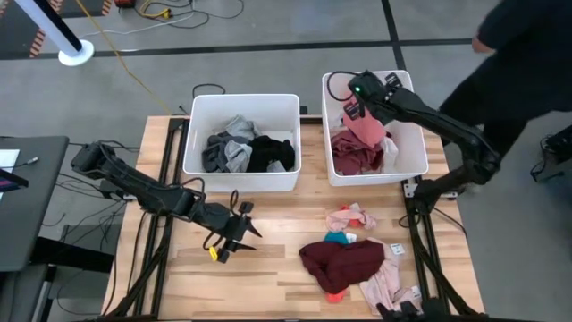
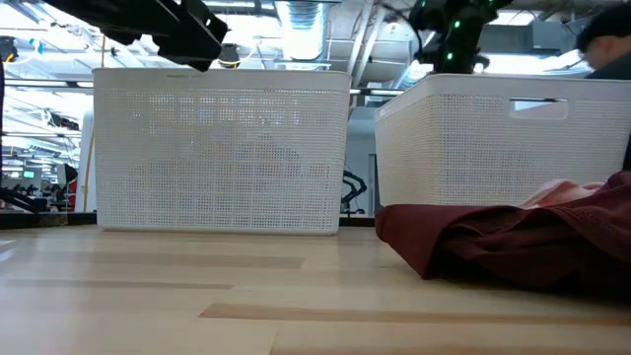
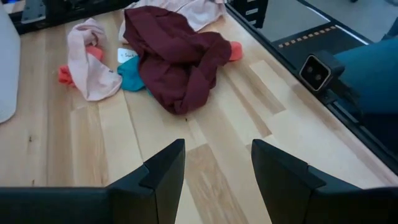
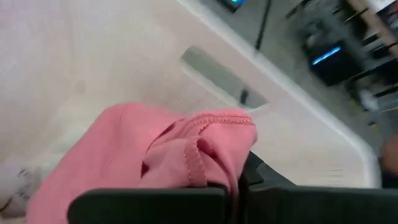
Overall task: Sort clothes
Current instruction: Put the pink underwear into the right white laundry organizer
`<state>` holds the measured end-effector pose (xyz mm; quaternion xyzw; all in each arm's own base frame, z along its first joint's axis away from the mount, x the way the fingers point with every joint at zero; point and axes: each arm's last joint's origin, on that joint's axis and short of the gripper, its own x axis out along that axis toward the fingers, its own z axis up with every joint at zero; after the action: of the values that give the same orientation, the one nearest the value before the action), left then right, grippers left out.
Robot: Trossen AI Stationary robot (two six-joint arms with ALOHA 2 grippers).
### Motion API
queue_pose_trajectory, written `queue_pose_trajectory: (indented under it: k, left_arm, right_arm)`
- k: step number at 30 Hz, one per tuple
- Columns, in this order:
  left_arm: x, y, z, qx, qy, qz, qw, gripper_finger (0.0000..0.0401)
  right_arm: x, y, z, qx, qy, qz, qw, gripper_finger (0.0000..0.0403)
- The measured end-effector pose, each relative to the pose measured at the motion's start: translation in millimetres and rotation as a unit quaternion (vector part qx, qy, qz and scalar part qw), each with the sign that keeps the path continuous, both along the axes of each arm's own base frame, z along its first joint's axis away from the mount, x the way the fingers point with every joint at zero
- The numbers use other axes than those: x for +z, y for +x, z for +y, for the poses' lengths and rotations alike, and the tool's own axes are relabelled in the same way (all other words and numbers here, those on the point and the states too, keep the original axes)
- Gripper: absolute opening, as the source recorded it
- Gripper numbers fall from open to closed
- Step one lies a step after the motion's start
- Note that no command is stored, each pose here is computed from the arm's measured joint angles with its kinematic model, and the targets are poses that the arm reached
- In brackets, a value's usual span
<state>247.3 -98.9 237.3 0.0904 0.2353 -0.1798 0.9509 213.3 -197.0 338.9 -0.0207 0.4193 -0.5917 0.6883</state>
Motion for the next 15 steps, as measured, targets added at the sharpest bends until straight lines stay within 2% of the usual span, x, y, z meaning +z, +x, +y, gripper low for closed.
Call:
queue_pose_trajectory:
  k: [9, 15]
  left_arm:
    - [4, 0, -5, -0.011, -0.007, -0.025, 1.0, 0.0181]
    - [5, 0, -6, -0.012, -0.009, -0.027, 1.0, 0.0181]
  right_arm:
    - [-41, -2, -28, 0.002, 0.154, -0.021, 0.988, 0.0029]
    - [-51, -4, -29, -0.007, 0.186, 0.002, 0.982, 0.0078]
